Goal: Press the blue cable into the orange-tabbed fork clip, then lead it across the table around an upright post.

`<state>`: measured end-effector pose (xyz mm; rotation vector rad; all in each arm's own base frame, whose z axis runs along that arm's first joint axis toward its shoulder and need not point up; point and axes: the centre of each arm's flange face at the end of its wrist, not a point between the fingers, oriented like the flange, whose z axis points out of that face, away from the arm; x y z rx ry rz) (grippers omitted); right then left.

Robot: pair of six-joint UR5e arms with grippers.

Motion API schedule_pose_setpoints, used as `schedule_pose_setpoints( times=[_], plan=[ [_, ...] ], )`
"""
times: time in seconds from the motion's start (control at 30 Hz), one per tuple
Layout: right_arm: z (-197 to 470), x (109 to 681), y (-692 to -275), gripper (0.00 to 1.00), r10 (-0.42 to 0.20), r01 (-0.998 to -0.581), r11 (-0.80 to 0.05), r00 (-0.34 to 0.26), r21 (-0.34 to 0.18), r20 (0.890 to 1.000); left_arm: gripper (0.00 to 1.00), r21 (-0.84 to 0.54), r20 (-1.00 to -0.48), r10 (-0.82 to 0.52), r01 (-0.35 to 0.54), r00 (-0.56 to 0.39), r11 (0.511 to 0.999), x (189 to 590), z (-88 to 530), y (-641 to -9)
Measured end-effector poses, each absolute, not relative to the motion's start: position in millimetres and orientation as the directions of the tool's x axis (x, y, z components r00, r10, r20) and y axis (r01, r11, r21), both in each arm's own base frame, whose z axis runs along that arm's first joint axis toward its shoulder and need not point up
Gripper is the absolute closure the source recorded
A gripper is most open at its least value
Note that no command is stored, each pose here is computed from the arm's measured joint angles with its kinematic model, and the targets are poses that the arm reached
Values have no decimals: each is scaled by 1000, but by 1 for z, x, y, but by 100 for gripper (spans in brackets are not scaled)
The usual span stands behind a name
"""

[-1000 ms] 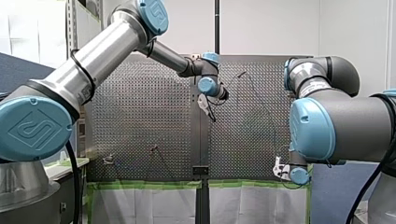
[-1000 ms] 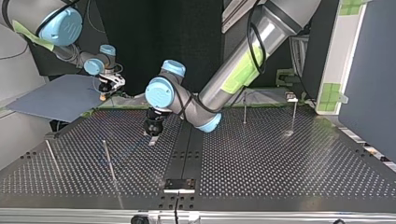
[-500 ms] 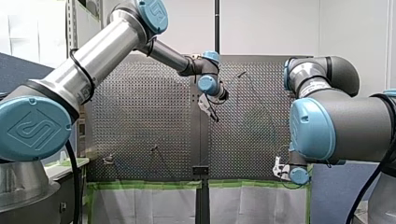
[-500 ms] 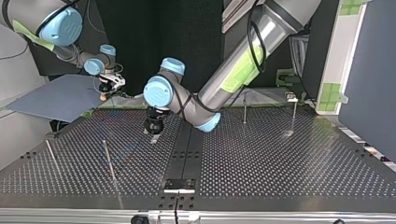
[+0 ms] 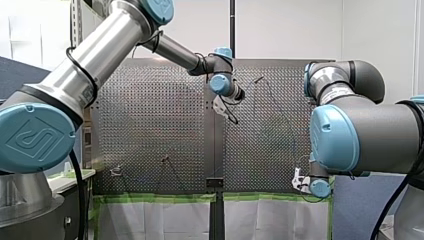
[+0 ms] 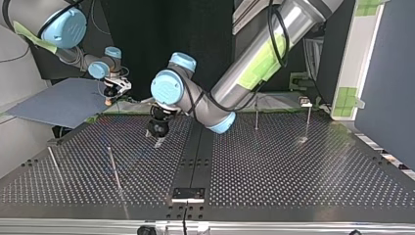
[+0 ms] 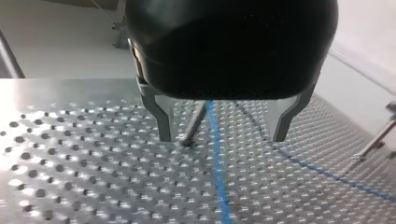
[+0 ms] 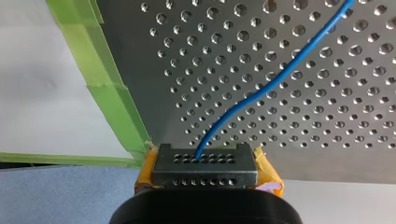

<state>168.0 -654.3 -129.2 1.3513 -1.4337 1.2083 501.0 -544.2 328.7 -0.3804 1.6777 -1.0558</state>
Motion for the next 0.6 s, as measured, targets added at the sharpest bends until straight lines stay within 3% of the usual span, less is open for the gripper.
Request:
schedule_pose_setpoints(
  times=[0.27,0.6],
  plan=[
    [-129,169,-654,100,-224,-993,-32,-101,-111,969,2,-752,-650,-603,273,-463,600,464,321,-548],
    [-129,171,-653,100,-228,-993,-36,-101,-112,968,2,-703,-709,-573,351,-412,619,443,372,-540]
  ],
)
